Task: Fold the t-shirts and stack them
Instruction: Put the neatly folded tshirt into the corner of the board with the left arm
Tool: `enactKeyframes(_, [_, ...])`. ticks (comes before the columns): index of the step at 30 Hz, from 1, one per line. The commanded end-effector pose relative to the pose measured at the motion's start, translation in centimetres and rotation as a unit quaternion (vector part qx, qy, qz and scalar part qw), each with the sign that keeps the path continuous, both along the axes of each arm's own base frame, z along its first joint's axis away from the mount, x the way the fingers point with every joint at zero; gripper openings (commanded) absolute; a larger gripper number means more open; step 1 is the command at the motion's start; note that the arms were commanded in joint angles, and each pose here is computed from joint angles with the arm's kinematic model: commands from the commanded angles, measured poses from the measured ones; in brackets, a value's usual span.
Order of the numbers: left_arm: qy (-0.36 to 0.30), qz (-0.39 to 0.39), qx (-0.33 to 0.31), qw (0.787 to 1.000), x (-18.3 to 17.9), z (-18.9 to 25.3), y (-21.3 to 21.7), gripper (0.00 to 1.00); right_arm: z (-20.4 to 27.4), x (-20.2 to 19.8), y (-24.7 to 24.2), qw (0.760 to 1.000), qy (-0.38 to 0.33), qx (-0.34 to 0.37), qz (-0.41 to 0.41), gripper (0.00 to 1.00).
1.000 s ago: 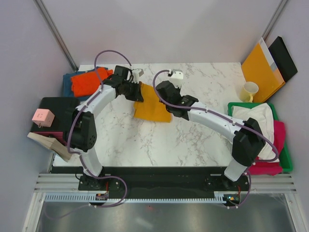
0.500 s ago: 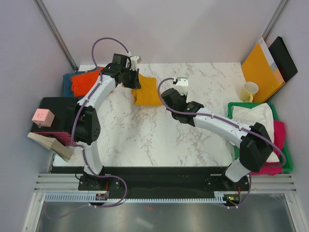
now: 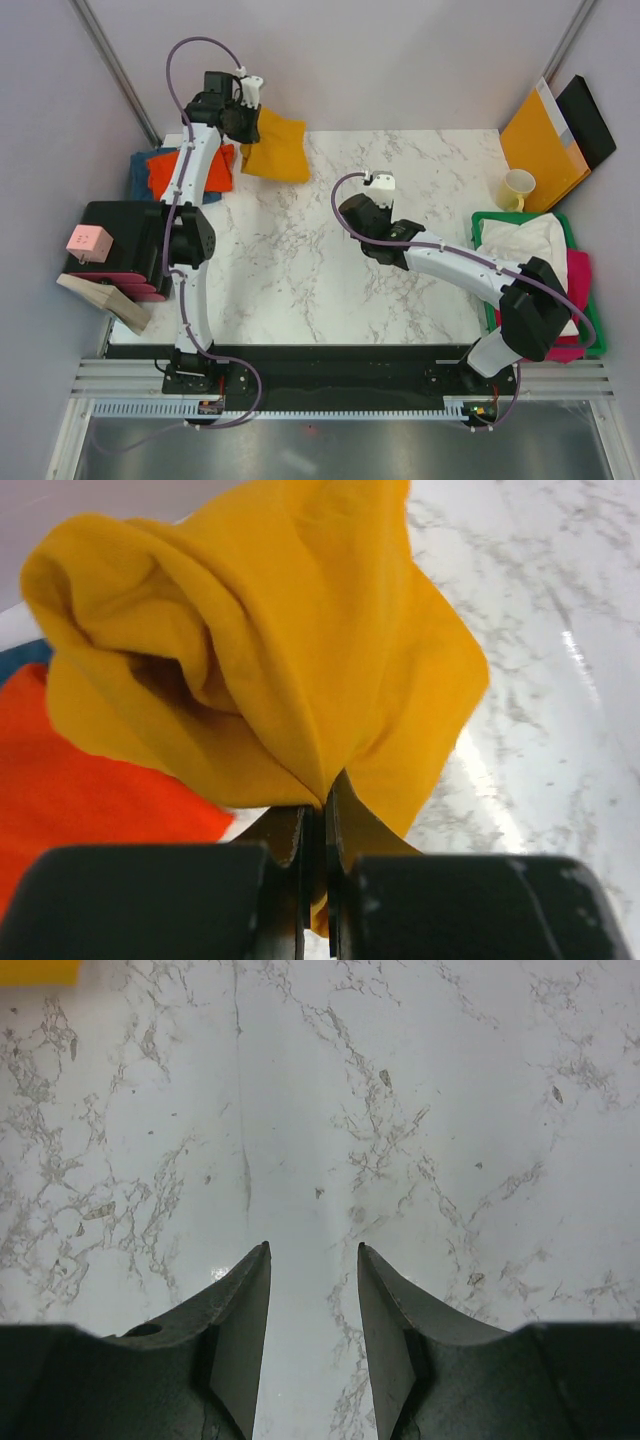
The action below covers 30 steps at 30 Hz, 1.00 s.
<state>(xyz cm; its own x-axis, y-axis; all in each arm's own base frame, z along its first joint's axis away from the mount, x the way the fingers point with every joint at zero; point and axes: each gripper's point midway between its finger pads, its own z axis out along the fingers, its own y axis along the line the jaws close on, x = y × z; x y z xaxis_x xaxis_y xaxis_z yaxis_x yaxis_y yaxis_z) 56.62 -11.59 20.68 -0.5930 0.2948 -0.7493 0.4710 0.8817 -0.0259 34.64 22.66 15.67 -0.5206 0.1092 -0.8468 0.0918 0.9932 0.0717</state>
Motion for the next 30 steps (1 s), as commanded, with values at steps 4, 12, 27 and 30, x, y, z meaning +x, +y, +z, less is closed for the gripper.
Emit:
enactKeyframes(4, [-0.02,-0.04,0.114,0.992,-0.1,0.1,4.5,0.02,1.3,0.7,0.8,0.999,-0.028,0.038,-0.007,0.47])
enactKeyframes(12, [-0.065,-0.079,0.201,0.974,1.0,1.3,6.6,0.02,0.3,0.9,1.6,0.999,-0.021,0.043,0.001,0.47])
enactKeyframes(27, [-0.143,-0.17,0.299,0.928,2.1,3.0,8.7,0.02,-1.1,0.4,1.3,0.999,-0.011,0.052,-0.009,0.47])
enactKeyframes(30, [-0.138,-0.141,0.285,0.938,2.7,2.7,10.9,0.02,-1.3,0.2,1.1,0.999,-0.009,0.053,-0.01,0.47])
